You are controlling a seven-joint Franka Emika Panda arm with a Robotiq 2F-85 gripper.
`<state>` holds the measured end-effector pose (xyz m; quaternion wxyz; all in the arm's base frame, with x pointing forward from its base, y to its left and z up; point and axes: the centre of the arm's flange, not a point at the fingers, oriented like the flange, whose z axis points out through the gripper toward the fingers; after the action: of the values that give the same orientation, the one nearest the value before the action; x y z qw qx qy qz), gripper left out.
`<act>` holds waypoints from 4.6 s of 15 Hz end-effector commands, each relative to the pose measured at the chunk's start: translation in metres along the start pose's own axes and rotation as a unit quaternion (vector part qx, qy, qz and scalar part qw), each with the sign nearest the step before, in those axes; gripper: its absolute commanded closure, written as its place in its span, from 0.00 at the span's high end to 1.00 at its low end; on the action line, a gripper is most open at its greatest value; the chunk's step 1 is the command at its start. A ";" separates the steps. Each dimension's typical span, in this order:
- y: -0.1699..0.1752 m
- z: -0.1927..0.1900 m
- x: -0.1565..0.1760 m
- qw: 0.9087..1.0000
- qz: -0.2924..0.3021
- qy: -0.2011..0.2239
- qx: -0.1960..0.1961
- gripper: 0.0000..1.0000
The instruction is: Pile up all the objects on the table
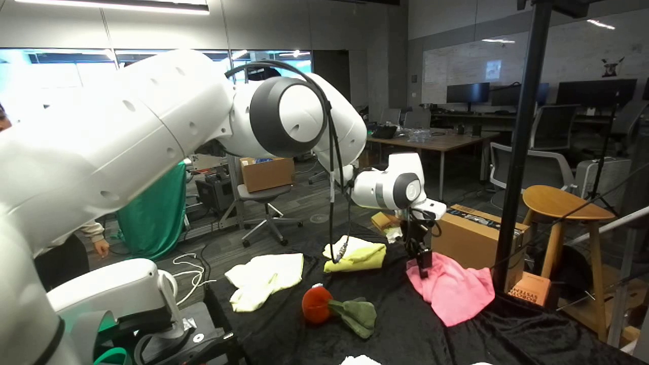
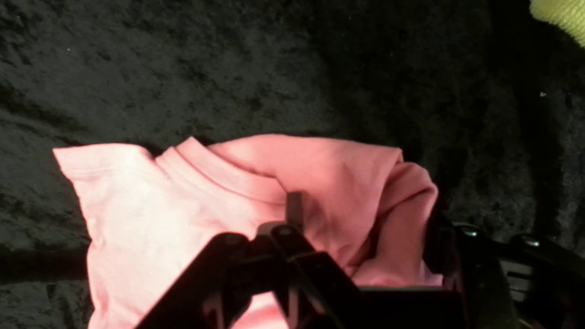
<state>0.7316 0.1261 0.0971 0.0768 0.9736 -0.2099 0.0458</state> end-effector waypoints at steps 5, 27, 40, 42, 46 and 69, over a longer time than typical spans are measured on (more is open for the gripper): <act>-0.010 -0.001 0.005 1.000 0.007 0.006 0.011 0.04; 0.087 -0.120 -0.080 0.997 0.068 0.023 0.022 0.04; 0.200 -0.182 -0.089 0.924 0.366 0.084 0.078 0.04; 0.212 -0.202 -0.085 0.914 0.385 0.096 0.082 0.04; 0.233 -0.238 -0.071 0.900 0.411 0.129 0.064 0.04; 0.293 -0.134 0.007 0.872 0.483 0.068 -0.045 0.61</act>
<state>0.5944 -0.1206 0.2672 0.0986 0.7256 -0.6655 0.1449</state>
